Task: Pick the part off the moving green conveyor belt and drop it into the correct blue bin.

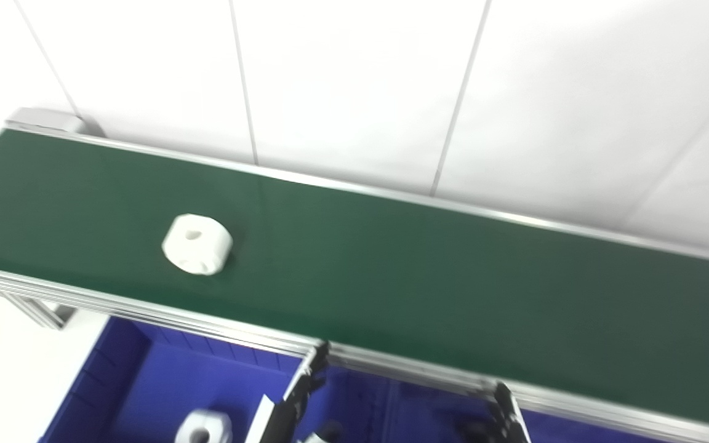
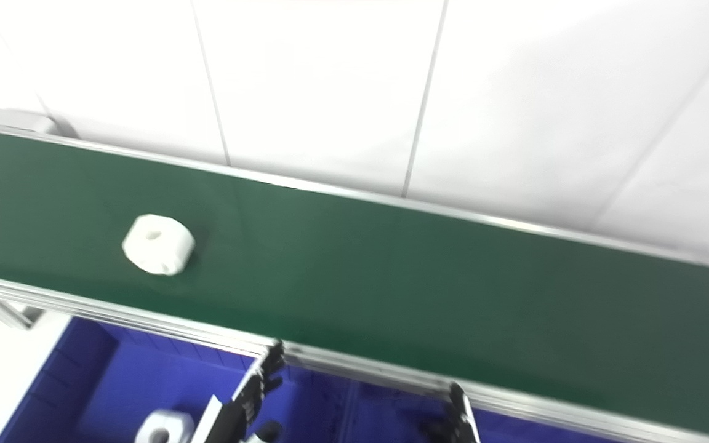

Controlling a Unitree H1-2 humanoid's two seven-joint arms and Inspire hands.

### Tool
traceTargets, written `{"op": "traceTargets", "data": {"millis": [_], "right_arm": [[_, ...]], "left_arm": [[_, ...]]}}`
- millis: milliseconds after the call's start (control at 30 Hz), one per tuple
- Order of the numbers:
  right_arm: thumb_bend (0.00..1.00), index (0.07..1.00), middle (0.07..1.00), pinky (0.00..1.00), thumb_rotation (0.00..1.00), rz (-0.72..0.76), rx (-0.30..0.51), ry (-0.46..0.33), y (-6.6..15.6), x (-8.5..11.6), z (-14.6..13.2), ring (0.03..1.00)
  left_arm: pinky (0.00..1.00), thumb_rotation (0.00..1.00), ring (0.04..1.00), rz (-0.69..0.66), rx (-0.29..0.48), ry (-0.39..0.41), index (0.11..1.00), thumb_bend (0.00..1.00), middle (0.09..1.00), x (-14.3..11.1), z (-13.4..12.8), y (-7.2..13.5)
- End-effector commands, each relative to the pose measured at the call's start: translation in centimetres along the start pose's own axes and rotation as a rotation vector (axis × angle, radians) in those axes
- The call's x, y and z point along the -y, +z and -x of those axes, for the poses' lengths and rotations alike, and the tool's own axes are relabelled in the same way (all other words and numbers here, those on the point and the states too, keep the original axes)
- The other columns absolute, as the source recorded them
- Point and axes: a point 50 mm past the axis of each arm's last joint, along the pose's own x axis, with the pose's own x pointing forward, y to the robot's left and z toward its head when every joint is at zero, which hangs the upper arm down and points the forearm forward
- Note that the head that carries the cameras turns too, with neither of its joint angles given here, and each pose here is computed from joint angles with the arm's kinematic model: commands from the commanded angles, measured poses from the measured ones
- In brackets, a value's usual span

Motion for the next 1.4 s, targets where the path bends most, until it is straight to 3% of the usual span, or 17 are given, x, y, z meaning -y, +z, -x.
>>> {"op": "traceTargets", "data": {"millis": [0,167,333,500,600,733,1000,1167,1367], "right_arm": [[0.8,1.0,1.0,1.0,0.97,-0.003,0.052,0.006,0.3,0.5,-0.2,0.999],[0.8,1.0,1.0,1.0,0.98,0.012,0.046,-0.001,0.0,0.8,-0.3,0.998],[0.79,1.0,1.0,1.0,0.96,-0.004,0.023,0.005,-0.7,1.0,-0.4,1.0],[0.8,1.0,1.0,1.0,0.96,-0.006,0.037,0.0,-0.3,0.6,-0.5,1.0],[0.79,1.0,1.0,1.0,0.96,-0.007,0.054,0.003,0.3,0.3,-0.3,1.0],[0.79,1.0,1.0,0.99,0.98,-0.002,0.074,0.018,1.3,-0.4,-0.1,0.991],[0.81,1.0,0.996,0.99,0.99,-0.018,0.084,0.016,3.0,-1.6,-0.4,0.971],[0.8,1.0,0.988,0.98,0.98,-0.022,0.085,0.013,3.7,-2.3,-0.6,0.958],[0.81,1.0,0.978,0.95,0.99,-0.025,0.087,0.004,4.1,-2.9,-0.6,0.949]], "left_arm": [[0.85,0.85,0.913,0.018,0.074,0.007,0.893,0.79,0.933,1.9,-1.2,1.2],[0.82,0.79,0.904,0.044,0.077,0.002,0.882,0.75,0.924,2.2,-1.3,0.7],[0.79,0.75,0.882,0.041,0.084,0.016,0.857,0.77,0.899,2.2,-1.3,0.7],[0.63,0.41,0.717,-0.018,0.231,0.045,0.748,0.81,0.752,0.7,-1.5,4.1],[0.57,0.35,0.675,-0.084,0.346,0.04,0.717,0.84,0.71,-0.8,-1.9,6.7],[0.55,0.33,0.672,-0.35,0.535,-0.001,0.711,0.89,0.705,-4.6,-3.2,11.4],[0.67,0.26,0.732,-0.771,0.638,-0.135,0.76,0.96,0.763,-9.1,-8.1,17.8],[0.69,0.18,0.741,-0.941,0.638,-0.233,0.754,1.0,0.765,-10.4,-12.2,20.4],[0.73,0.17,0.762,-1.096,0.569,-0.33,0.77,1.0,0.784,-11.4,-17.9,20.6]]}}
